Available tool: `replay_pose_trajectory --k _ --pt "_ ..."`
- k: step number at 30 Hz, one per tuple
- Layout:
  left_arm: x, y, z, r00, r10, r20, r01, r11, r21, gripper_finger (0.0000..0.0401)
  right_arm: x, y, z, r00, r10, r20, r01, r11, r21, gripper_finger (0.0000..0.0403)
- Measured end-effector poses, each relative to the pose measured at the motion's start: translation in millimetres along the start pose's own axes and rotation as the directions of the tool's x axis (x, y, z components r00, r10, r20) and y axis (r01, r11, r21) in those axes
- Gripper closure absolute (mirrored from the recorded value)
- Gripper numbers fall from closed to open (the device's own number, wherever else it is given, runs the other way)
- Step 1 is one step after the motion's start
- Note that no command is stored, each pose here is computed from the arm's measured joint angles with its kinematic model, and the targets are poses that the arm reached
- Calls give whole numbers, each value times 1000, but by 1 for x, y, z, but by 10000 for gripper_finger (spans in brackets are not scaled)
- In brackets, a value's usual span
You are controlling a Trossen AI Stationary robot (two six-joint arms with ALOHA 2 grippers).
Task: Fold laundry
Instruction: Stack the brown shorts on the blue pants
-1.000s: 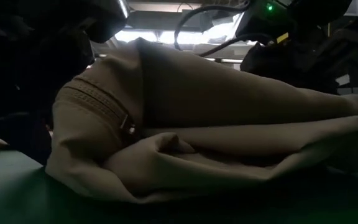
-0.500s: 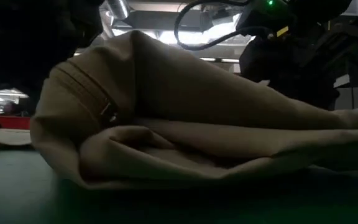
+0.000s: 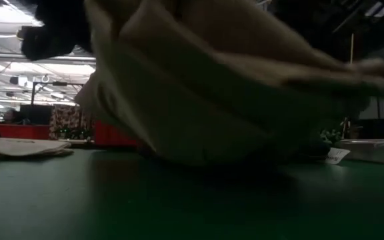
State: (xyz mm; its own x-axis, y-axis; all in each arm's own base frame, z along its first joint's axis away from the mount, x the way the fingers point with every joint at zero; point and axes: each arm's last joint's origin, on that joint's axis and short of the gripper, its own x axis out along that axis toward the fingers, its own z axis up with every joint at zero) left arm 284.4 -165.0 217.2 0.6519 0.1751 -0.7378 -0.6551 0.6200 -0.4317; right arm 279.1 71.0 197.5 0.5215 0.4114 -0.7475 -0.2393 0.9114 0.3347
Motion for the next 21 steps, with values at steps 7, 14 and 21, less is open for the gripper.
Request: replay_pose_trajectory --k 7,14,21 --pt "-13 -4 27 994 -90 69 87 995 42 398 -20 5 5 996 -41 82 43 999 -17 403" --pt "-20 -8 53 976 -167 142 156 984 82 398 -40 10 9 982 -99 158 105 994 -29 403" --pt "-14 -8 77 958 -214 191 186 970 155 399 -57 12 10 957 -176 231 191 981 -43 403"
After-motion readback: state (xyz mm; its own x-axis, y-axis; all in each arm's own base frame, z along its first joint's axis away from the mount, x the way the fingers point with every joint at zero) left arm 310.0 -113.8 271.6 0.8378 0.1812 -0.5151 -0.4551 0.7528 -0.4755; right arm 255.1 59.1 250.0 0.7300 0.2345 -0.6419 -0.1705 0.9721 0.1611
